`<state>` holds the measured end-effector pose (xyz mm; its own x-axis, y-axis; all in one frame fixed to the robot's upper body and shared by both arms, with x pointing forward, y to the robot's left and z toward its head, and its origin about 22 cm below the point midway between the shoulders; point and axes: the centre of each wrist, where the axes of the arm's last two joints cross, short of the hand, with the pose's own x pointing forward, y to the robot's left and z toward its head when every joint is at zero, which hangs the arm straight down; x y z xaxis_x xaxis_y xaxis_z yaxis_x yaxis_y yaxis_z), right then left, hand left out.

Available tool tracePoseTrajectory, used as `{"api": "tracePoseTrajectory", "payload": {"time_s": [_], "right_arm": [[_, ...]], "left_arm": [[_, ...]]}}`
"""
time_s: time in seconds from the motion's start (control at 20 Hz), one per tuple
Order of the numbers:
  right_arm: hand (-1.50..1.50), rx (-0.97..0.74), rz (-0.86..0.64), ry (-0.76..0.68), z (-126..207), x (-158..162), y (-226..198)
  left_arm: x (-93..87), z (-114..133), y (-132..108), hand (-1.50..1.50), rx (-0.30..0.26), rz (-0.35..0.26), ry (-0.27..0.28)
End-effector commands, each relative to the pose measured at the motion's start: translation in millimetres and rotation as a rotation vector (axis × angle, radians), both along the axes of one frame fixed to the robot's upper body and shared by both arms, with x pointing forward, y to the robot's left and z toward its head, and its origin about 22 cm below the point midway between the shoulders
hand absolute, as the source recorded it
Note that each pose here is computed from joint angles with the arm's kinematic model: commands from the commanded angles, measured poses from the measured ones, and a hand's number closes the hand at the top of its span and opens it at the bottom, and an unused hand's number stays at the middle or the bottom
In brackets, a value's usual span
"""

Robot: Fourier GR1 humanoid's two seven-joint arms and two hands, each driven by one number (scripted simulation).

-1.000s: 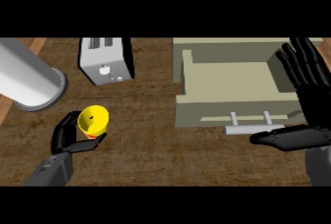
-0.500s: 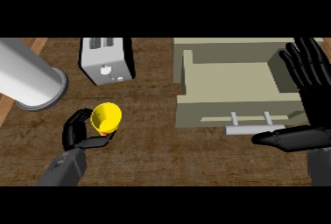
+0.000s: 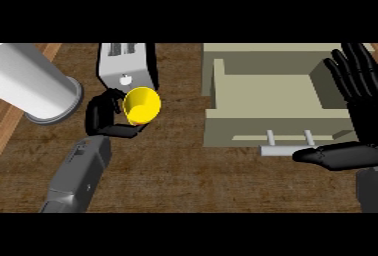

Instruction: Pick up the cup, place it into the drawer and close the drawer

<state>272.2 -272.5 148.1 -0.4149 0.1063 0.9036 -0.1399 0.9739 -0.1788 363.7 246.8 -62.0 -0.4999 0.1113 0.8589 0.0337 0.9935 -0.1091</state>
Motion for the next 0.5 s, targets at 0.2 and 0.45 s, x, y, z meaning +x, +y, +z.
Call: {"api": "tracePoseTrajectory", "payload": {"time_s": [0.2, 0.45], "right_arm": [[-1.5, -0.009, -0.014, 0.005, -7, -7, -6], [-1.5, -0.002, -0.03, -0.004, -2, 12, -8]], "left_arm": [[39.8, 83, -83, 1.5, 0.02, -0.204, -0.089], [61.2, 164, -122, 1.5, 0.056, -0.21, -0.103]]}}
